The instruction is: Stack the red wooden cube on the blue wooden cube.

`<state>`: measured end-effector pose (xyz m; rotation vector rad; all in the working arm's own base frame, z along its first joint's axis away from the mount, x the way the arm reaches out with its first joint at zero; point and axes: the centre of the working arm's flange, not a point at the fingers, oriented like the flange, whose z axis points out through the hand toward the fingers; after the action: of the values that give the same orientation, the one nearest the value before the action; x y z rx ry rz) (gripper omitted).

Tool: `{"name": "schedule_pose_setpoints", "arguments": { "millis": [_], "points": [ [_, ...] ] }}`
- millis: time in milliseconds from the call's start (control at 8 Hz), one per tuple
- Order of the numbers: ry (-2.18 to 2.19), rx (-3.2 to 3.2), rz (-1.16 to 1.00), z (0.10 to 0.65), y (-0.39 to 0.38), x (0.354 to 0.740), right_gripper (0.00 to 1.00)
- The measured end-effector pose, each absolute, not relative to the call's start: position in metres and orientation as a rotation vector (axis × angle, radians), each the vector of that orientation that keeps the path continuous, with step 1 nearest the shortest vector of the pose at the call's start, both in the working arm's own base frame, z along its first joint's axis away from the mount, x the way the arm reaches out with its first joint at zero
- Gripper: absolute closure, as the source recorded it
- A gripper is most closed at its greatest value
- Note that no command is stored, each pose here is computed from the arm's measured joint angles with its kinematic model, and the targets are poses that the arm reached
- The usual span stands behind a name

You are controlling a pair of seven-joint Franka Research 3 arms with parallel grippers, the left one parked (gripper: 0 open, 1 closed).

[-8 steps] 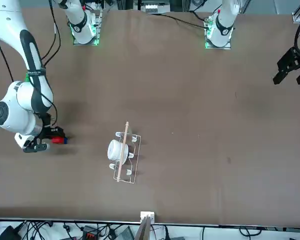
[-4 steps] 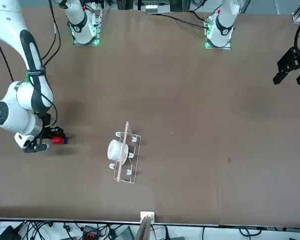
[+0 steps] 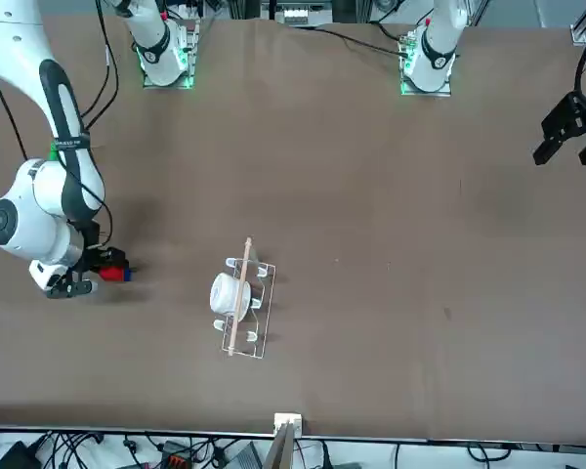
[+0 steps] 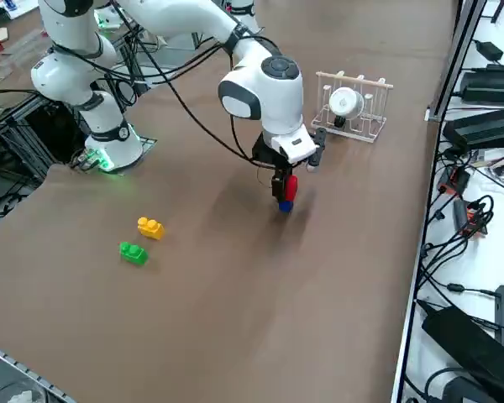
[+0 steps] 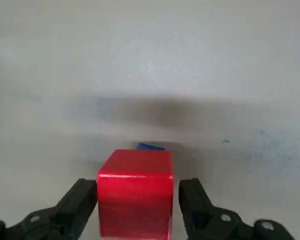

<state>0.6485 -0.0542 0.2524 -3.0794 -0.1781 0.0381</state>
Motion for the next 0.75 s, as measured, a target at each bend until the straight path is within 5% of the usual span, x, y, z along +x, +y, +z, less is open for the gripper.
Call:
{"name": "schedule_pose_setpoints", "arguments": {
  "millis": [750],
  "points": [
    [-0.188,-3.083,-0.037,0.275,-0.052,0.662,0.0]
  ]
}}
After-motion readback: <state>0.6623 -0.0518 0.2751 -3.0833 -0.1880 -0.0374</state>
